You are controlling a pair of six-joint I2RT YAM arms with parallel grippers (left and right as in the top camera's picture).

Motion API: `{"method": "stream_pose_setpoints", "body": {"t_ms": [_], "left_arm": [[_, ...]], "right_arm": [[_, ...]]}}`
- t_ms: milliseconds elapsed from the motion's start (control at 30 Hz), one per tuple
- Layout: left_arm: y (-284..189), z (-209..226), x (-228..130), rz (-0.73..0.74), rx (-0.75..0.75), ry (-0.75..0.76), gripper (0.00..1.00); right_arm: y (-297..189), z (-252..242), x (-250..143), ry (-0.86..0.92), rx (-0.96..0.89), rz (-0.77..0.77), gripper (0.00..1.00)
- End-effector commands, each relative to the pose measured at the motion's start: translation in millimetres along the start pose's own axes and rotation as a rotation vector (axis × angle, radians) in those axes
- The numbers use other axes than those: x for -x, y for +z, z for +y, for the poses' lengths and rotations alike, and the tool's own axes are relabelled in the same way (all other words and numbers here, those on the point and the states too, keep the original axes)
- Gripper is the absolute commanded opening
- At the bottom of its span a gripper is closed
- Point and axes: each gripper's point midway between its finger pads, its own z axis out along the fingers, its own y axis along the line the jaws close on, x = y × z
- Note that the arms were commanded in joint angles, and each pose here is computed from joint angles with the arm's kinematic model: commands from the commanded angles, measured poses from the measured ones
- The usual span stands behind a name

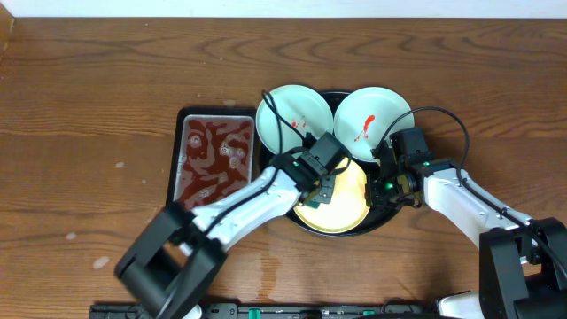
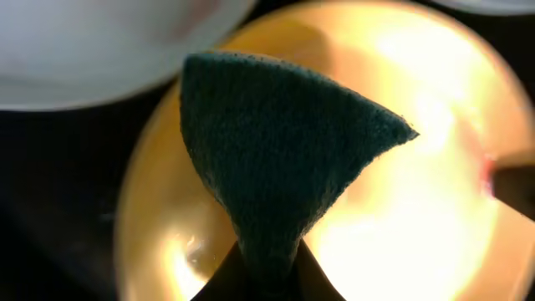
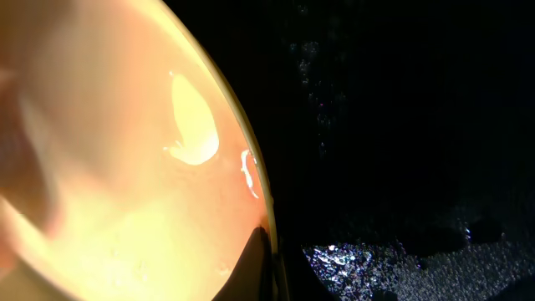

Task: Clean dirty plates on tray and stack at the side
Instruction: 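Return the sponge to the soapy tray with the left gripper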

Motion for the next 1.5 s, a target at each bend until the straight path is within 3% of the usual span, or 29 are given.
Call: {"method": "stream_pose_setpoints", "body": {"t_ms": [0, 267, 367, 600, 800, 1067, 1467], "left_arm": [[-46, 9, 26, -0.126, -0.015, 0.035, 0.08], [-118, 55, 37, -0.226, 0.03, 0.107, 0.08], [-140, 104, 39, -0.256, 0.153, 0.018, 0.07], [-165, 193, 36, -0.263, 0.28, -0.19, 0.07], [-158, 233, 24, -0.198, 0.327, -0.304, 0.07], [-136, 236, 17, -0.116, 0.297, -0.325, 0.07], [-57, 242, 3, 0.094, 0.271, -0.343, 0.07]], "right_arm": [[6, -3, -10, -0.012, -0.026, 0.036, 0.01], [6, -3, -10, -0.012, -0.027, 0.036, 0.01], [6, -3, -10, -0.012, -0.027, 0.036, 0.01], [6, -3, -10, -0.012, -0.027, 0.036, 0.01], [6, -3, -10, -0.012, -0.027, 0.036, 0.01], [6, -3, -11, -0.011, -0.028, 0.04, 0.01], [6, -3, -11, -0.011, -0.028, 0.04, 0.01]]}}
